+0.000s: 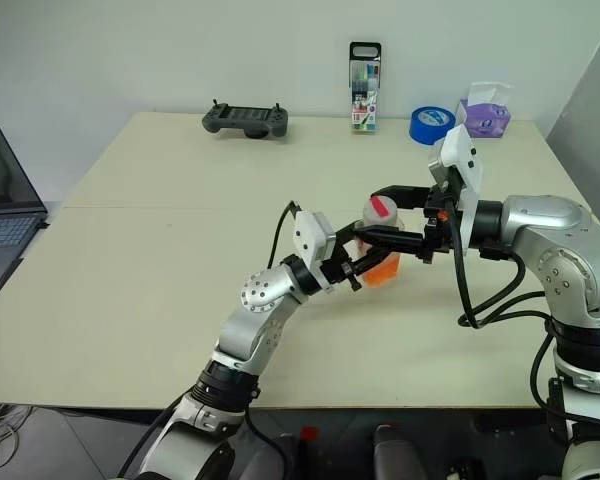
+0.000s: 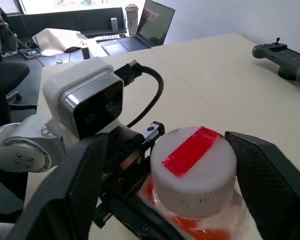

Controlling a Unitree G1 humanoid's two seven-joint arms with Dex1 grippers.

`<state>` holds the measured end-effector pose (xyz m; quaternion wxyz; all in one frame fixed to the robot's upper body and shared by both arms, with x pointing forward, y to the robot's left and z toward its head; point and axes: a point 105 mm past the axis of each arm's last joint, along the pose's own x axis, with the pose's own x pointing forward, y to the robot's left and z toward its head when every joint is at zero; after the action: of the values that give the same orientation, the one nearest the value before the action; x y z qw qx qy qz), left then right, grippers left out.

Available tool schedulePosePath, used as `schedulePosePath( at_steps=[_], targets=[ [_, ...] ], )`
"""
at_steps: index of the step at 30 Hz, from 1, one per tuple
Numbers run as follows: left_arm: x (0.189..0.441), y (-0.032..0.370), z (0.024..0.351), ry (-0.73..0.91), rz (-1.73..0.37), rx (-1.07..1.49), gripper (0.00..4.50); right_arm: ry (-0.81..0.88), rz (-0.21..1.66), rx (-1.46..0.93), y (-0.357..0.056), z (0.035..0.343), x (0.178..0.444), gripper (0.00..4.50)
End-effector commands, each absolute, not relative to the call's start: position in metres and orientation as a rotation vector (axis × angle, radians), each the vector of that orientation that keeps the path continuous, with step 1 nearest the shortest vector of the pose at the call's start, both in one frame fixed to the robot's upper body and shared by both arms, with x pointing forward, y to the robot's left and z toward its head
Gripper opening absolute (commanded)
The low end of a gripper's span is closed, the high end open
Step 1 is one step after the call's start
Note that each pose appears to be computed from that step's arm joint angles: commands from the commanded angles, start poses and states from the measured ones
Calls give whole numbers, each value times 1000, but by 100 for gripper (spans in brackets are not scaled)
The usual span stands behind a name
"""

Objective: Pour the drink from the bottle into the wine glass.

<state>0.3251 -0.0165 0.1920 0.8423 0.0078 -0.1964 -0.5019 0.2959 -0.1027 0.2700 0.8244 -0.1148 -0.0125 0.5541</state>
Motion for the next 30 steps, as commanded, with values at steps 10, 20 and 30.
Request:
schedulePosePath(
  at_steps=[10,20,30],
  targets=[
    [319,-22,200,-446,-1107,2,178,-157,754,-290,-91,273,285,430],
    [321,-25,199,-443,-1107,-3,178,-162,416,-218,-93,273,302,430],
    [322,-22,198,-434,-1095,6,178,-122,322,-214,-104,267,308,430]
  ],
)
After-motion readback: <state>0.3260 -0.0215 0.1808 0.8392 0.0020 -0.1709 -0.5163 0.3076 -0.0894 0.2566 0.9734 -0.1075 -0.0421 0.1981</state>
